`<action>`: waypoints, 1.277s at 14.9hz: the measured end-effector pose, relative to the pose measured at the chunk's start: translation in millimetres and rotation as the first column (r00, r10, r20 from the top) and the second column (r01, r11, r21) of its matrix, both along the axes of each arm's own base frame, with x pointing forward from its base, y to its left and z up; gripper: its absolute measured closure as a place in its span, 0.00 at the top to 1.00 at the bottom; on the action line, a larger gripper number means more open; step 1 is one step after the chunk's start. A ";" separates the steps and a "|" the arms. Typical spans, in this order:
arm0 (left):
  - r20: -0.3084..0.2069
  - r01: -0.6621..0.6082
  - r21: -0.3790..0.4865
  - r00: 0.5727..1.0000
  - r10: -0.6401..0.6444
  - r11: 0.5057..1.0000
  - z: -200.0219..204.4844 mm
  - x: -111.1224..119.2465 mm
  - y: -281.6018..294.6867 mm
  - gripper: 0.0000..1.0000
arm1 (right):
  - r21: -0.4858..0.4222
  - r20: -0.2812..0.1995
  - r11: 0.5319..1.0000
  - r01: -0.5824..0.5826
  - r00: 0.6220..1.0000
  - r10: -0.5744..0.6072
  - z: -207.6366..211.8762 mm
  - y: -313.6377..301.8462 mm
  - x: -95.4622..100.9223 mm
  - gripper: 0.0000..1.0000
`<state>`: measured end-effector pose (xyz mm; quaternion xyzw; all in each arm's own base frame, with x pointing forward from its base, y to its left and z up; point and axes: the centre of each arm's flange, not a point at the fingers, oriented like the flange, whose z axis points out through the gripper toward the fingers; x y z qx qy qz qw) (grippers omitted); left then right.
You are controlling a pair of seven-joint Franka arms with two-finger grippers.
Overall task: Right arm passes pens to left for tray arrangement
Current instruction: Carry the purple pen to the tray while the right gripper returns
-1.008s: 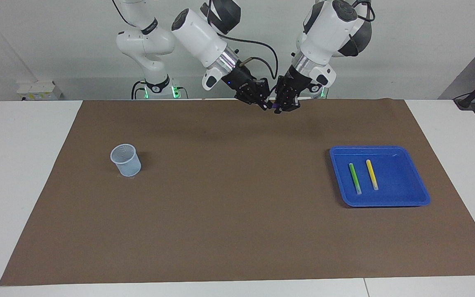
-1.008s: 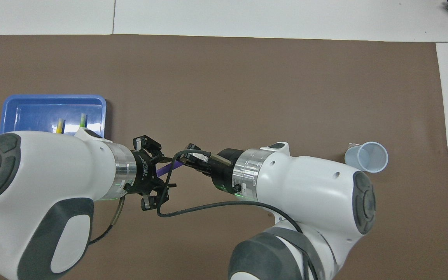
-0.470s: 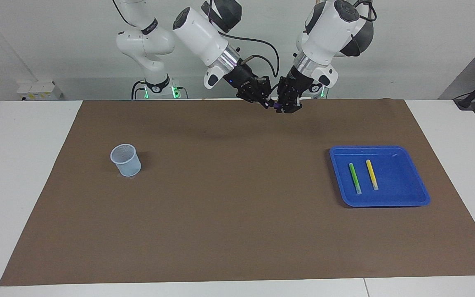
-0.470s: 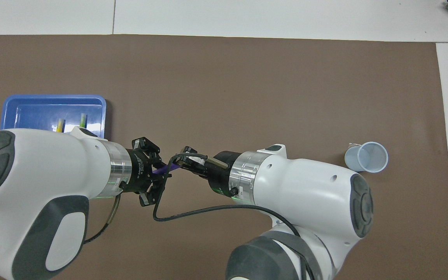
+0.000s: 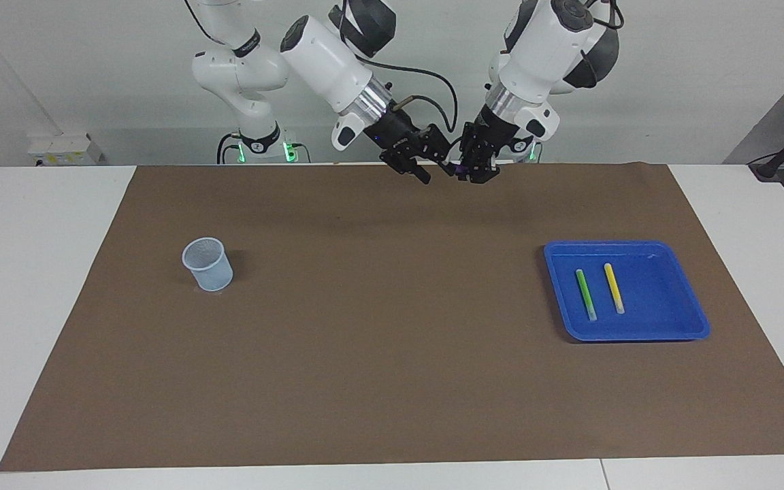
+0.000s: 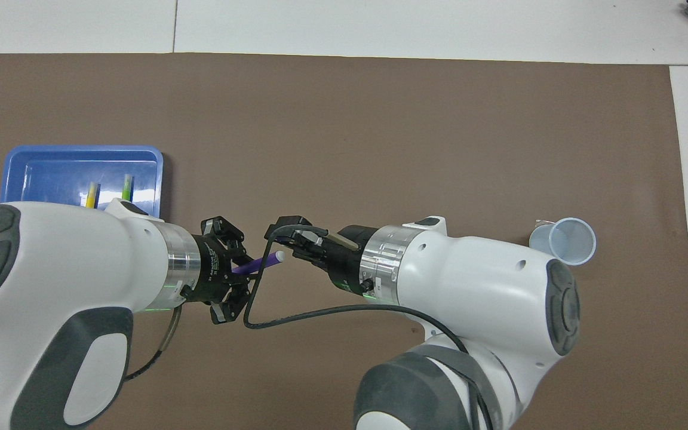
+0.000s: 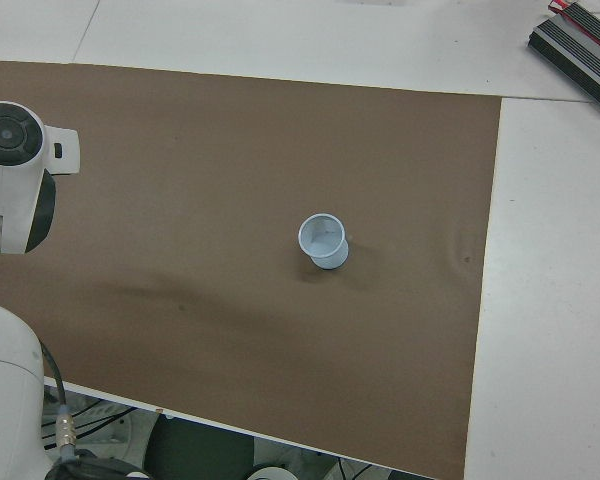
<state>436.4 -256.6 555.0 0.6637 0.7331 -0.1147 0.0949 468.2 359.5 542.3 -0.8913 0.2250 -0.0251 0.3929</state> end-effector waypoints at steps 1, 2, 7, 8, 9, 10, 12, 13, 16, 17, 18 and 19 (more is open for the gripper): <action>0.010 0.023 0.016 1.000 -0.023 1.000 -0.4 0.1 1.2 0.17 | 0.000 0.000 1.000 0.001 1.000 -0.001 -0.1 -0.7 0.5 0.90; 0.018 0.057 0.028 0.998 -0.058 0.998 -1.0 -0.2 2.0 0.17 | -0.001 -0.001 1.000 0.003 1.000 -0.003 -0.4 -1.7 1.2 1.00; 0.065 0.319 0.065 0.944 -0.323 0.946 -3.1 7.0 23.8 0.17 | -0.177 0.001 0.981 -0.077 0.997 0.079 -14.1 -34.5 17.8 1.00; 0.072 0.386 0.070 0.918 -0.390 0.920 -3.5 10.1 33.8 0.17 | -0.249 -0.008 0.961 -0.120 0.992 0.122 -20.0 -46.6 21.7 1.00; 0.079 0.458 0.075 0.883 -0.463 0.886 -4.5 13.2 44.9 0.17 | -0.318 -0.024 0.933 -0.168 0.985 0.169 -26.2 -59.6 24.7 1.00; 0.087 0.536 0.078 0.837 -0.541 0.841 -5.7 16.3 56.9 0.17 | -0.383 -0.045 0.897 -0.220 0.975 0.219 -31.7 -74.5 27.5 1.00; 0.095 0.688 0.088 0.714 -0.694 0.720 -8.7 20.4 80.1 0.17 | -0.470 -0.079 0.831 -0.298 0.952 0.297 -38.4 -106.2 34.4 1.00; 0.092 0.759 0.105 0.636 -0.766 0.643 -10.0 21.6 91.2 0.17 | -0.499 -0.091 0.804 -0.324 0.942 0.324 -40.0 -123.5 38.8 1.00; 0.077 0.907 0.144 0.389 -0.918 0.396 -11.0 24.7 126.4 0.17 | -0.574 -0.128 0.714 -0.400 0.905 0.405 -43.6 -176.3 51.8 1.00; 0.071 0.935 0.155 0.311 -0.948 0.318 -10.9 26.1 138.1 0.17 | -0.596 -0.134 0.682 -0.423 0.891 0.434 -42.8 -190.4 55.5 1.00; 0.069 0.954 0.162 0.243 -0.967 0.252 -10.8 27.7 149.1 0.17 | -0.622 -0.140 0.647 -0.441 0.876 0.462 -40.8 -201.1 58.6 1.00; 0.070 0.965 0.168 0.192 -0.979 0.202 -10.9 29.7 160.3 0.17 | -0.650 -0.146 0.613 -0.449 0.865 0.480 -38.1 -208.8 61.2 1.00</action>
